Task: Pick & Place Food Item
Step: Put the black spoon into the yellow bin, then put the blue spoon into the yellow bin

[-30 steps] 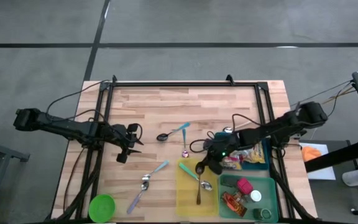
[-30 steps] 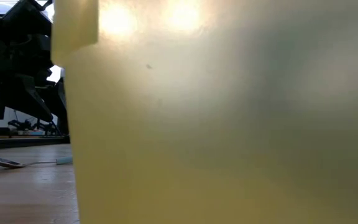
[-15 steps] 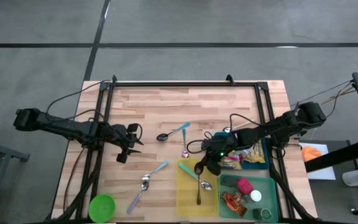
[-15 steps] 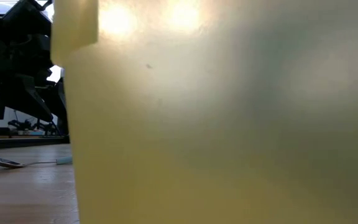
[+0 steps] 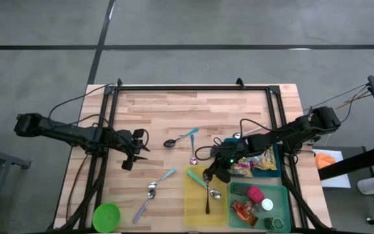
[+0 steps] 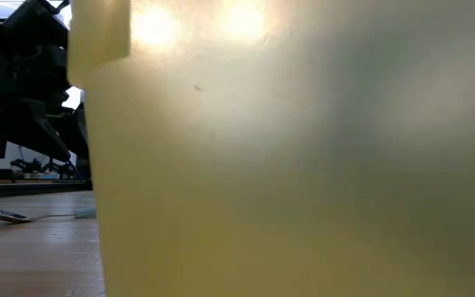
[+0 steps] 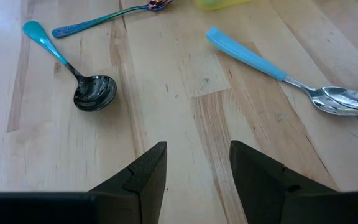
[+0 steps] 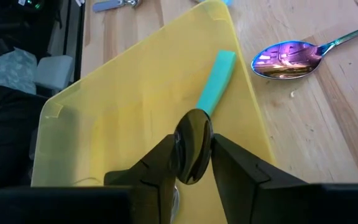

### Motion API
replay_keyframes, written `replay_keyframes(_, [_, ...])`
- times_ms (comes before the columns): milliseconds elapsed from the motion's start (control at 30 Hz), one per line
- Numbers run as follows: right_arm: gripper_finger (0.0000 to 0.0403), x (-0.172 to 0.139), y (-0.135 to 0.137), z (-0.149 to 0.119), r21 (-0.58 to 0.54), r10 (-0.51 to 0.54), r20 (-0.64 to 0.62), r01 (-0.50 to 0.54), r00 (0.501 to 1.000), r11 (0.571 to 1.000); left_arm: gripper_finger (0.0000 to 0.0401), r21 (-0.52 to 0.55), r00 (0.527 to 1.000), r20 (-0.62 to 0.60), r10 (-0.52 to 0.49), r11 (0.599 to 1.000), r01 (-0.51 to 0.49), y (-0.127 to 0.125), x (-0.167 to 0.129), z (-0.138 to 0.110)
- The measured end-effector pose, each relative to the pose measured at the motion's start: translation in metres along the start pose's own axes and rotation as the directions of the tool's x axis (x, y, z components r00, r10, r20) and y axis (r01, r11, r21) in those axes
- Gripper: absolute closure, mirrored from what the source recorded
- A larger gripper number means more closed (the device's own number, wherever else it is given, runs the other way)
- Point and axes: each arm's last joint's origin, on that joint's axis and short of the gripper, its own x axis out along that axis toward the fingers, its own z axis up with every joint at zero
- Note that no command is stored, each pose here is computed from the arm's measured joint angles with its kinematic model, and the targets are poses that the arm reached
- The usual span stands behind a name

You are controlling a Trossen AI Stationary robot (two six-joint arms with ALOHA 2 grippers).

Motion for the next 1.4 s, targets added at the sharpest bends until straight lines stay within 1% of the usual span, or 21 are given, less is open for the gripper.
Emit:
replay_keyframes(233, [0.0303,0.0,0.0,0.0,0.001,0.0,0.0,0.0,1.0,1.0,0.0227,0.0,1.0,0.0,0.0,1.0,0.0,0.0,0.0,0.0])
replay_keyframes(433, [0.0302,-0.001,-0.001,0.001,0.069,-0.002,0.005,0.001,1.0,0.998,0.0227,0.0,1.0,0.0,0.0,1.0,0.0,0.0,0.0,0.0])
replay_keyframes(567, [0.0301,-0.001,-0.002,0.002,0.074,-0.003,0.006,0.003,1.0,0.997,0.0227,0.0,1.0,0.0,0.0,1.0,0.0,0.0,0.0,0.0])
replay_keyframes(633, [0.0291,-0.001,-0.002,0.002,0.075,-0.001,0.005,0.001,1.0,0.997,0.0227,0.0,1.0,0.0,0.0,1.0,0.0,0.0,0.0,0.0])
replay_keyframes(833, [0.0219,-0.001,-0.002,0.002,0.062,-0.001,0.006,0.001,1.0,0.998,0.0227,0.0,1.0,0.0,0.0,1.0,0.0,0.0,0.0,0.0])
replay_keyframes(933, [0.0197,-0.001,-0.002,0.002,0.039,-0.002,0.007,0.002,1.0,0.999,0.0227,-0.001,1.0,0.0,0.0,1.0,0.0,0.0,0.0,0.0])
replay_keyframes(1033, [0.0191,-0.001,-0.002,0.002,0.017,-0.004,0.009,0.004,1.0,1.0,0.0227,-0.002,1.0,0.0,0.0,1.0,0.0,0.0,0.0,0.0])
replay_keyframes(1300, [0.019,-0.002,-0.001,0.005,0.011,-0.001,0.028,0.0,1.0,1.0,0.0227,-0.002,1.0,0.0,0.0,1.0,0.0,0.0,0.0,0.0])
replay_keyframes(1400, [0.019,-0.003,0.003,0.013,0.008,-0.039,0.088,0.038,0.995,0.999,0.0227,-0.002,1.0,0.0,0.0,1.0,0.0,0.0,0.0,0.0])
